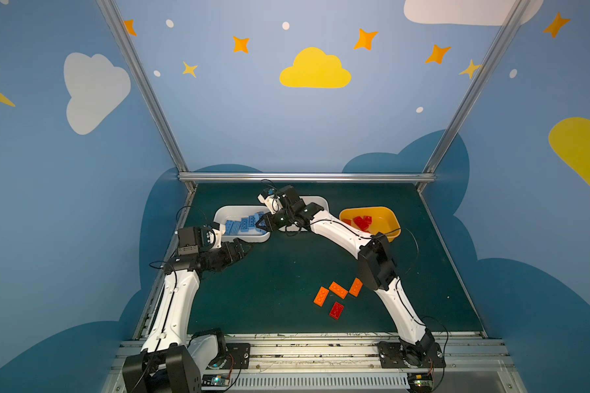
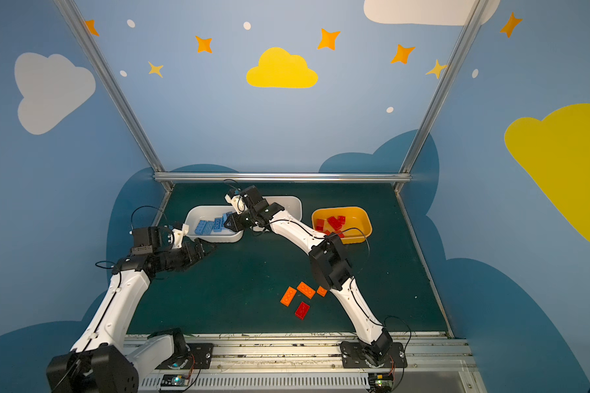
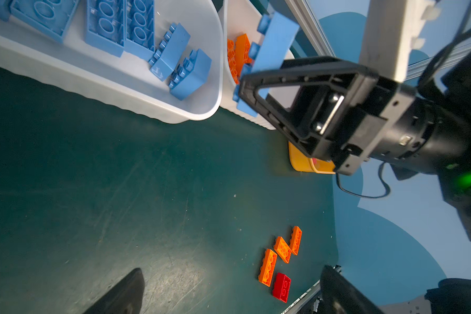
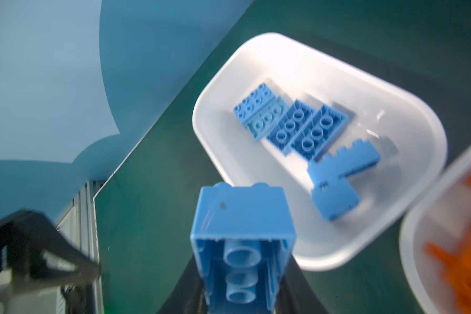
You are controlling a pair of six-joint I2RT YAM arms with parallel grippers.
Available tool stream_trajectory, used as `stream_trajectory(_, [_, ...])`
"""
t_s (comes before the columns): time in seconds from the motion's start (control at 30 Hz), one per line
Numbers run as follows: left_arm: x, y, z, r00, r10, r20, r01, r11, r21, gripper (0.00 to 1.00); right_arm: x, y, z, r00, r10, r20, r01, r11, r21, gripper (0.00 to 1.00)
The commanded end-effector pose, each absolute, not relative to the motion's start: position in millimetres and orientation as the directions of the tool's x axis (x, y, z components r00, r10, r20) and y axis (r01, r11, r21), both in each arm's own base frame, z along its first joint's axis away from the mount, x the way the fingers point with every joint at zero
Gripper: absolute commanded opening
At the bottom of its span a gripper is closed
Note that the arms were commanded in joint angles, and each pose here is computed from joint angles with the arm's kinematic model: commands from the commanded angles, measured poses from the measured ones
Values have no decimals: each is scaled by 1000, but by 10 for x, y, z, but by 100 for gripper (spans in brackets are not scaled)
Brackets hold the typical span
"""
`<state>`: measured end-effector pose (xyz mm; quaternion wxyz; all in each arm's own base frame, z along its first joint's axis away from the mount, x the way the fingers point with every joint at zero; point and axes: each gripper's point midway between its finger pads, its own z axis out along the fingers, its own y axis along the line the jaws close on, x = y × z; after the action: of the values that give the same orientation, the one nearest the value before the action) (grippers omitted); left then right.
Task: Sort the legos into containers by color
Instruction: Place the lego in the container, then pick up the lego from the bottom-center of the table.
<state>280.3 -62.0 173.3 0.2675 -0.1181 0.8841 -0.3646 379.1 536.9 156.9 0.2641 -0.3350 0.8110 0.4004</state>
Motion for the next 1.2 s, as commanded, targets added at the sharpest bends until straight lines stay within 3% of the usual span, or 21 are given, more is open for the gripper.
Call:
stream_trajectory(0.0, [2784,-608,1658,-837,-397,-376,-21,710,-704,99,3903,5572,1713,-601,-263,-755,-777,414,474,28])
stream_trajectory(0.17, [2787,-594,1661,-836,-396,-381,-21,715,-699,99,4051,5689,1690,-596,-231,-769,-774,420,474,35])
stream_trajectory(0.27, [2783,-589,1664,-837,-395,-379,-23,717,-697,100,4093,5668,1806,-585,-221,-781,-777,429,460,52])
stream_trajectory(0.37, [2786,-594,1667,-837,-396,-378,-21,714,-700,99,4140,5517,1972,-570,-217,-792,-777,454,436,62])
stream_trajectory(0.5, [2794,-624,1689,-838,-397,-375,-10,697,-717,99,4078,5186,2161,-554,-231,-800,-778,484,399,66])
stream_trajectory(0.67, [2827,-690,1728,-843,-401,-359,5,661,-750,100,3664,4625,2242,-559,-312,-768,-782,505,365,71])
stream_trajectory(0.77, [2841,-752,1741,-851,-391,-351,18,647,-763,100,3363,4200,2118,-635,-375,-675,-730,579,364,73])
stream_trajectory(0.9, [2857,-827,1751,-857,-375,-353,35,641,-766,100,2909,3607,1920,-807,-344,-480,-548,739,392,73])
stream_trajectory(1.03, [2879,-909,1706,-869,-353,-346,44,641,-766,99,2423,3110,1807,-942,-184,-282,-284,885,369,74])
stream_trajectory(1.17, [2901,-997,1701,-877,-332,-346,60,640,-766,99,1999,2835,1680,-994,20,-104,-14,949,316,75])
